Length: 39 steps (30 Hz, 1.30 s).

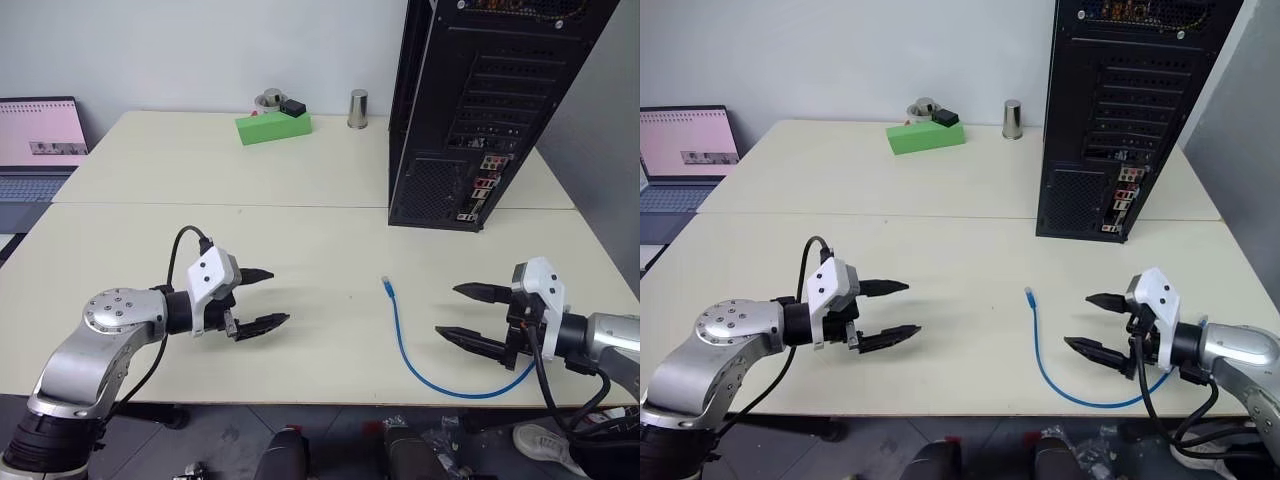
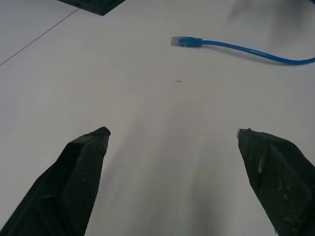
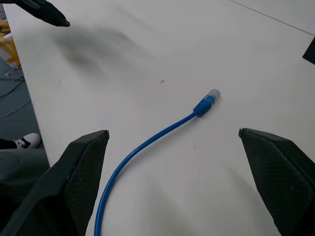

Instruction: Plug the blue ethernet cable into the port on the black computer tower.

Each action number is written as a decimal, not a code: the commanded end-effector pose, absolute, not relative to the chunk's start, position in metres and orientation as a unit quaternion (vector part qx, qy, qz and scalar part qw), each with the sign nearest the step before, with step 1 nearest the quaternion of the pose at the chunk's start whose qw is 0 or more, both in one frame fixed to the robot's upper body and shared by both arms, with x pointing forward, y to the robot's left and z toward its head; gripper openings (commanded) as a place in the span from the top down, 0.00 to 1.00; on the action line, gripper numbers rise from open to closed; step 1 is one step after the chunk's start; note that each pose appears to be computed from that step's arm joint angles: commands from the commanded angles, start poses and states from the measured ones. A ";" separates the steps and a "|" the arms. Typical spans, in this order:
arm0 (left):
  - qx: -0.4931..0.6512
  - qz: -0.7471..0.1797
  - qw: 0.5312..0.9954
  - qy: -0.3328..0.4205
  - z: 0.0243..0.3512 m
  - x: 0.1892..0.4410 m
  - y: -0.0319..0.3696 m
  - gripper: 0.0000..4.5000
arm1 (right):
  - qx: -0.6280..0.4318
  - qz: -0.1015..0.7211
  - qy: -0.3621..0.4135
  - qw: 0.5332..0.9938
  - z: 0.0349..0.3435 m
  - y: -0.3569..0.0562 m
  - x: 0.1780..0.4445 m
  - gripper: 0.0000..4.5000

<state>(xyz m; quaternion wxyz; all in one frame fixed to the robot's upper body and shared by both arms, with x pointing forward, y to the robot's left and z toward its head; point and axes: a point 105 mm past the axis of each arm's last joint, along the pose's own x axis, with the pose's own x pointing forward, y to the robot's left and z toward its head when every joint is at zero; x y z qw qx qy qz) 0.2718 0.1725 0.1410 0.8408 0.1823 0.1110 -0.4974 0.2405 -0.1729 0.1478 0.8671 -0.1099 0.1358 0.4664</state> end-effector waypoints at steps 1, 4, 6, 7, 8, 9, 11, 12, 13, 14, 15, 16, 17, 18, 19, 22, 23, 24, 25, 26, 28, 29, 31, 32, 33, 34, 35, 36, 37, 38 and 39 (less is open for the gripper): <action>0.198 -0.508 0.834 0.088 0.152 0.266 0.170 0.01 | -0.121 0.473 0.116 0.865 0.154 -0.171 0.240 0.00; 0.204 -0.512 0.830 0.090 0.152 0.265 0.169 0.01 | -0.120 0.470 0.110 0.868 0.153 -0.170 0.242 0.00; 0.207 -0.514 0.827 0.092 0.151 0.264 0.168 0.01 | -0.120 0.465 0.104 0.871 0.153 -0.169 0.244 0.00; 0.212 -0.515 0.825 0.094 0.150 0.264 0.167 0.01 | -0.118 0.463 0.101 0.873 0.153 -0.168 0.244 0.00; 0.221 -0.518 0.821 0.097 0.148 0.263 0.166 0.01 | -0.115 0.462 0.096 0.874 0.153 -0.164 0.245 0.00; 0.226 -0.520 0.818 0.097 0.147 0.262 0.165 0.01 | -0.112 0.461 0.092 0.876 0.153 -0.162 0.245 0.00; 0.234 -0.526 0.812 0.098 0.145 0.262 0.162 0.01 | -0.106 0.455 0.083 0.880 0.152 -0.156 0.247 0.00; 0.238 -0.529 0.809 0.097 0.145 0.262 0.161 0.01 | -0.108 0.445 0.079 0.885 0.150 -0.154 0.250 0.00; 0.240 -0.533 0.806 0.094 0.145 0.263 0.158 0.01 | -0.104 0.433 0.075 0.892 0.147 -0.151 0.253 0.00; 0.241 -0.537 0.803 0.091 0.146 0.263 0.156 0.01 | -0.098 0.422 0.072 0.898 0.144 -0.147 0.257 0.00; 0.243 -0.541 0.800 0.089 0.146 0.263 0.153 0.01 | -0.088 0.409 0.073 0.905 0.137 -0.141 0.261 0.00; 0.245 -0.544 0.798 0.087 0.147 0.264 0.151 0.01 | -0.081 0.400 0.074 0.910 0.133 -0.137 0.264 0.00; 0.249 -0.545 0.795 0.088 0.146 0.264 0.150 0.01 | -0.079 0.395 0.075 0.912 0.130 -0.133 0.267 0.00; 0.255 -0.547 0.792 0.087 0.144 0.265 0.149 0.01 | -0.078 0.393 0.079 0.913 0.125 -0.127 0.269 0.00; 0.260 -0.549 0.790 0.086 0.143 0.266 0.147 0.01 | -0.079 0.392 0.081 0.913 0.122 -0.124 0.270 0.00; 0.253 -0.550 0.792 0.080 0.142 0.270 0.143 0.01 | -0.072 0.357 0.104 0.926 0.103 -0.114 0.284 0.00; 0.253 -0.550 0.792 0.077 0.142 0.272 0.142 0.01 | -0.073 0.351 0.110 0.927 0.098 -0.112 0.287 0.00; 0.255 -0.551 0.791 0.075 0.143 0.272 0.142 0.01 | -0.076 0.350 0.116 0.927 0.094 -0.111 0.287 0.00; 0.256 -0.551 0.791 0.073 0.143 0.273 0.141 0.01 | -0.080 0.350 0.119 0.926 0.092 -0.110 0.288 0.00; 0.257 -0.552 0.790 0.071 0.143 0.273 0.141 0.01 | -0.080 0.352 0.129 0.923 0.088 -0.109 0.286 0.00; 0.256 -0.552 0.790 0.070 0.143 0.274 0.141 0.01 | -0.084 0.359 0.144 0.918 0.082 -0.106 0.283 0.00; 0.256 -0.552 0.790 0.069 0.143 0.275 0.140 0.01 | -0.086 0.363 0.148 0.916 0.080 -0.105 0.282 0.00; 0.257 -0.551 0.791 0.067 0.143 0.276 0.140 0.01 | -0.088 0.359 0.156 0.916 0.077 -0.105 0.282 0.00; 0.258 -0.551 0.791 0.065 0.143 0.277 0.140 0.00 | -0.088 0.355 0.160 0.917 0.076 -0.105 0.283 0.04; 0.258 -0.550 0.792 0.064 0.143 0.277 0.140 0.00 | -0.089 0.352 0.164 0.917 0.075 -0.106 0.284 0.09; 0.258 -0.550 0.792 0.064 0.142 0.278 0.140 0.00 | -0.090 0.352 0.166 0.917 0.074 -0.106 0.285 0.11; 0.259 -0.550 0.792 0.063 0.142 0.278 0.139 0.00 | -0.097 0.357 0.166 0.914 0.075 -0.105 0.284 0.19; 0.259 -0.550 0.791 0.063 0.141 0.278 0.139 0.00 | -0.105 0.360 0.166 0.912 0.075 -0.104 0.284 0.24; 0.259 -0.550 0.791 0.063 0.141 0.278 0.138 0.00 | -0.114 0.363 0.167 0.910 0.075 -0.104 0.284 0.30; 0.258 -0.550 0.792 0.063 0.141 0.280 0.138 0.00 | -0.125 0.365 0.168 0.907 0.074 -0.104 0.283 0.37; 0.259 -0.546 0.794 0.061 0.141 0.282 0.137 0.00 | -0.133 0.366 0.167 0.906 0.074 -0.103 0.283 0.41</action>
